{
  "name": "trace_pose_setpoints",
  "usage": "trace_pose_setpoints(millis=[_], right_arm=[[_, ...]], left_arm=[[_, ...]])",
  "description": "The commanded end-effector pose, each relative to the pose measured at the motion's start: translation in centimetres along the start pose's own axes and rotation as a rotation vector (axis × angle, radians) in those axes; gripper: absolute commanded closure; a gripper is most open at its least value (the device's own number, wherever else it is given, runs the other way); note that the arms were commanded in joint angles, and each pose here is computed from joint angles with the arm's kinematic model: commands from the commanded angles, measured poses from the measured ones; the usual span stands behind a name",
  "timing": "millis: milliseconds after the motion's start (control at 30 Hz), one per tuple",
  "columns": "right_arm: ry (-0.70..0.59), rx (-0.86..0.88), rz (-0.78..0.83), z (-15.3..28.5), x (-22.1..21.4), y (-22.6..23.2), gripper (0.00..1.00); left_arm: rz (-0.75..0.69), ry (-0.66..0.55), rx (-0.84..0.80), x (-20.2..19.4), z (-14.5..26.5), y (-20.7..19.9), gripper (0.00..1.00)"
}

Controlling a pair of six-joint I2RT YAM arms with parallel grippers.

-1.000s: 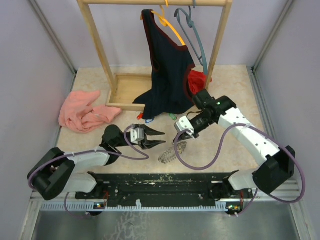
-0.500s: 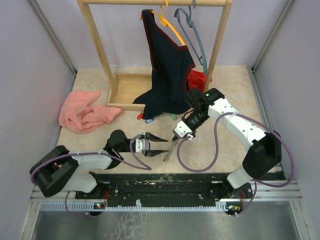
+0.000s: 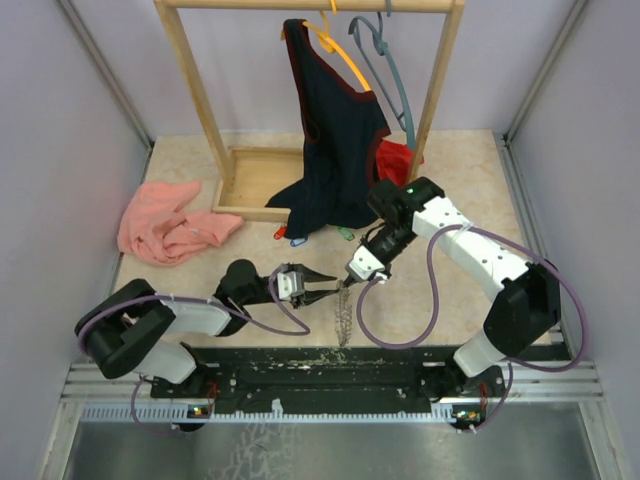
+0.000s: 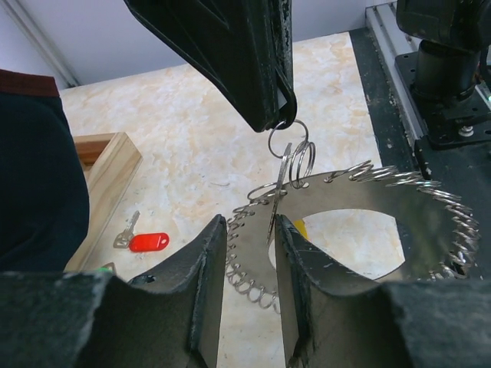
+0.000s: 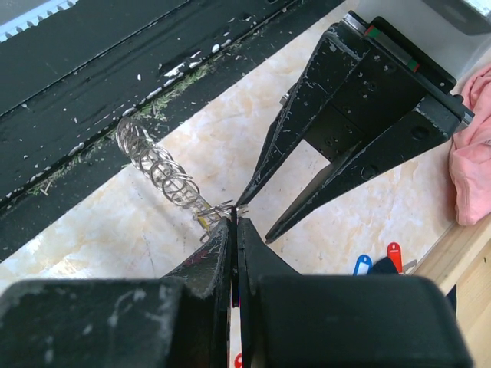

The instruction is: Remove the keys from the keyring

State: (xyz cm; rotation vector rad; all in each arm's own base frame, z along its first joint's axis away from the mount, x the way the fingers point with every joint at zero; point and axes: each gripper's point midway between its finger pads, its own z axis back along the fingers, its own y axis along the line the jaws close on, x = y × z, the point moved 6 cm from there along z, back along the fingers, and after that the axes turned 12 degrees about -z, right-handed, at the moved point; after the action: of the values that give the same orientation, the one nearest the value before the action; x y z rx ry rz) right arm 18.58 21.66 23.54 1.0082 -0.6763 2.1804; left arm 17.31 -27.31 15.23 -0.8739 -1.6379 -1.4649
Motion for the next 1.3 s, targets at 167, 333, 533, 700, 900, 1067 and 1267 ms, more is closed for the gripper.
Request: trace_pose_setpoints(millis=[167, 333, 533, 700, 900, 1067, 1267], right_arm=[[-0.062, -0.031, 0.074, 0.4, 2.3, -0.7, 1.0], [-0.071, -0.033, 0.076, 0.5, 2.6, -0.7, 1.0], [-0.079, -0.037, 0.076, 0.5, 2.8, -0.6, 1.0], [-0.085, -0.035, 0.071, 0.5, 2.8, -0.5, 1.0], [-0.091, -0.036, 0.069, 0.4, 2.9, -0.5, 1.0], [-0.096, -0.038, 0.068, 0.5, 3.0, -0.5, 1.0], [-0.102, -0.036, 0.062, 0.4, 3.0, -0.5, 1.0]], left_arm=[[0.042, -0.104, -0.055, 1.5, -0.1, -1.2, 0.63], [0.059, -0.091, -0.061, 1.0, -0.5, -1.5, 0.64], [0.061, -0.076, -0.012, 0.7, -0.8, -0.8, 0.65], [0.07, -0.065, 0.021, 0.7, -0.8, -0.5, 0.69], [0.067, -0.067, 0.031, 0.8, -0.8, -0.4, 0.68], [0.063, -0.078, 0.02, 1.0, -1.0, -0.5, 0.67], [0.051, -0.103, 0.013, 1.2, -1.4, -0.5, 0.69]])
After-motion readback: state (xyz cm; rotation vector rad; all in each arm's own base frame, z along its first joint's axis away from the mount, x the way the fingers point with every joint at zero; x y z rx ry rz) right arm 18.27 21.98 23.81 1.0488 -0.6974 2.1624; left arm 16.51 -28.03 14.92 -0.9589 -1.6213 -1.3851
